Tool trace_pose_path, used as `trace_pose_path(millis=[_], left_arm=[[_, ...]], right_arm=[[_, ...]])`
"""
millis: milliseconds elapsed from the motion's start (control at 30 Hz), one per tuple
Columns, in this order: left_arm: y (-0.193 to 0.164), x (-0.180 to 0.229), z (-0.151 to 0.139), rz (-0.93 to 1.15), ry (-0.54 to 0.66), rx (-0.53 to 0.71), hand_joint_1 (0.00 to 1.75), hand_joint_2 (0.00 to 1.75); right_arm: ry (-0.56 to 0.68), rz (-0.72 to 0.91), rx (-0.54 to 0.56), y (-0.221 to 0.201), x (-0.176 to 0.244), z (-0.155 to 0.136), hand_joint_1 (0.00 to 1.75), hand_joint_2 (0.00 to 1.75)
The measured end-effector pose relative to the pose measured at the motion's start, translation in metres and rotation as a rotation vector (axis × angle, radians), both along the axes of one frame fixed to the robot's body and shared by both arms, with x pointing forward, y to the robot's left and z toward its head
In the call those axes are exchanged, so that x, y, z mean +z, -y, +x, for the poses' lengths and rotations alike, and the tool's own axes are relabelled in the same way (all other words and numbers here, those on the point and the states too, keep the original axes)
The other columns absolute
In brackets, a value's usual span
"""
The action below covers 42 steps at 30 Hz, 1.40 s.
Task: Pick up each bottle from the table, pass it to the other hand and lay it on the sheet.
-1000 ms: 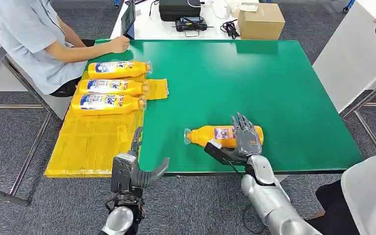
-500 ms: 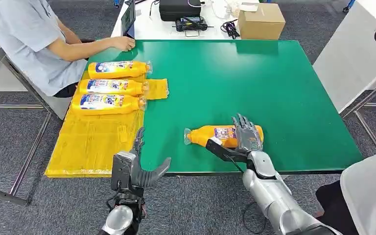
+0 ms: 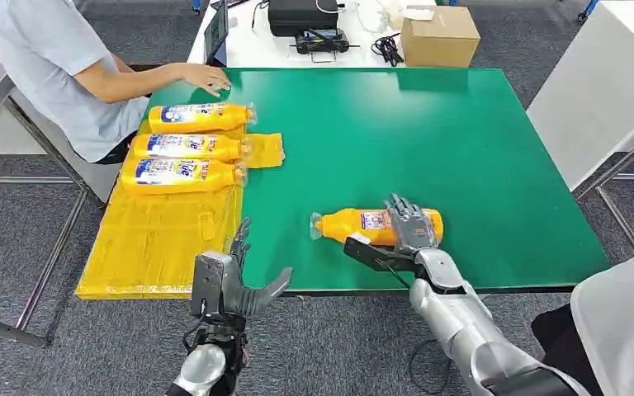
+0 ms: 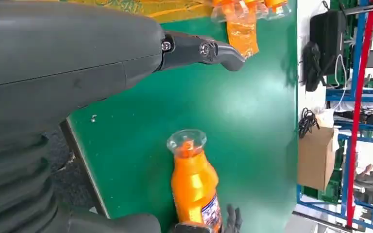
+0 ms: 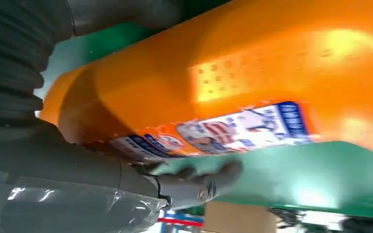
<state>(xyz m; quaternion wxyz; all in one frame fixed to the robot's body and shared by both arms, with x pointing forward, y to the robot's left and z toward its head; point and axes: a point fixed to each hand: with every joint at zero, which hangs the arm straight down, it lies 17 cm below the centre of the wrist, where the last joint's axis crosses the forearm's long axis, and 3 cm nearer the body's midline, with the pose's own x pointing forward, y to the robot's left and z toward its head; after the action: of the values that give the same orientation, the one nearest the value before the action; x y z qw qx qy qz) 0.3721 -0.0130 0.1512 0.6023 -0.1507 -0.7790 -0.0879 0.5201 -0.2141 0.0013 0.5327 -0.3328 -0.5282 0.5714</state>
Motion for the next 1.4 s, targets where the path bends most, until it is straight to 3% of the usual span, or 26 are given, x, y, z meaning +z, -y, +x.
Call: trace_pose_path(millis=[100, 233, 500, 800, 967, 1400], left_arm=[[0.001, 0.000, 0.000, -0.011, -0.001, -0.006, 0.00, 1.75], [0.004, 0.005, 0.004, -0.035, 0.015, -0.016, 0.00, 1.75], [0.014, 0.009, 0.005, -0.065, 0.017, -0.043, 0.00, 1.75], [0.014, 0.011, 0.008, -0.101, 0.014, -0.022, 0.00, 1.75], [0.009, 0.005, 0.015, -0.162, -0.055, 0.007, 0.00, 1.75], [0.013, -0.002, 0.017, -0.183, -0.101, -0.010, 0.00, 1.75]], right_arm=[[-0.081, 0.100, 0.047, -0.007, -0.001, -0.001, 1.75, 1.75], [-0.255, 0.378, 0.094, -0.014, 0.003, -0.007, 1.75, 1.75], [-0.445, 0.769, 0.153, -0.027, 0.018, -0.029, 1.75, 1.75], [-0.463, 0.909, 0.161, -0.027, 0.026, -0.039, 1.75, 1.75], [-0.456, 1.044, 0.181, -0.042, 0.039, -0.050, 1.75, 1.75], [-0.456, 1.056, 0.221, -0.060, 0.042, -0.064, 1.75, 1.75]])
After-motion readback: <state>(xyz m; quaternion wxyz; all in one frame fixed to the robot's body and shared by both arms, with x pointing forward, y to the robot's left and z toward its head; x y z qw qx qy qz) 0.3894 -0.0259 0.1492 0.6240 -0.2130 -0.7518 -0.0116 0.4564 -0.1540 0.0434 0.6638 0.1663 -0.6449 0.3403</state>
